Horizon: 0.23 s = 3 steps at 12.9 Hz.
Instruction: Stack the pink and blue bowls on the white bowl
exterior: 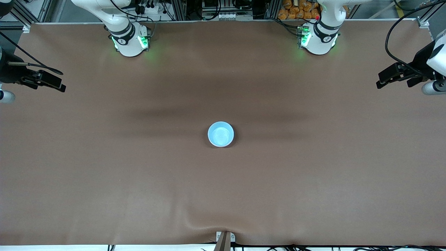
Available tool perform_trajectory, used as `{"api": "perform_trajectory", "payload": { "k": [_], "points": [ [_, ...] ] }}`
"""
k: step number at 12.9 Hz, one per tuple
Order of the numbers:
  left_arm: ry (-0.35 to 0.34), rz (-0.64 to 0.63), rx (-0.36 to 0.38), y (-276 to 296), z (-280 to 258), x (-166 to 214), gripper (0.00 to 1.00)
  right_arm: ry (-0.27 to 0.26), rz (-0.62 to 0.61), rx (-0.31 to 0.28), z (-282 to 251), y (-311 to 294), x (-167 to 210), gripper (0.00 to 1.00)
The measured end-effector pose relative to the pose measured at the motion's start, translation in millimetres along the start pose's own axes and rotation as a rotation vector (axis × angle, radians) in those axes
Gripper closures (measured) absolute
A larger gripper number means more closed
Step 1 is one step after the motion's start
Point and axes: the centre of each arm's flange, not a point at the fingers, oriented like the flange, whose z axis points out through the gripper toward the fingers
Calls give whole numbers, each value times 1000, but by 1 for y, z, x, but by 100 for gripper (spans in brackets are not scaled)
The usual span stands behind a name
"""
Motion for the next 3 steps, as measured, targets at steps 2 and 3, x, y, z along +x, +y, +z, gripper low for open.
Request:
{"api": "perform_trajectory", "payload": {
  "k": [2,3],
  "points": [
    [1,3,3,1,0,0,0,4,0,-2,0,0,0,0],
    [1,4,3,2,0,0,0,4,0,-3,0,0,0,0]
  ]
}}
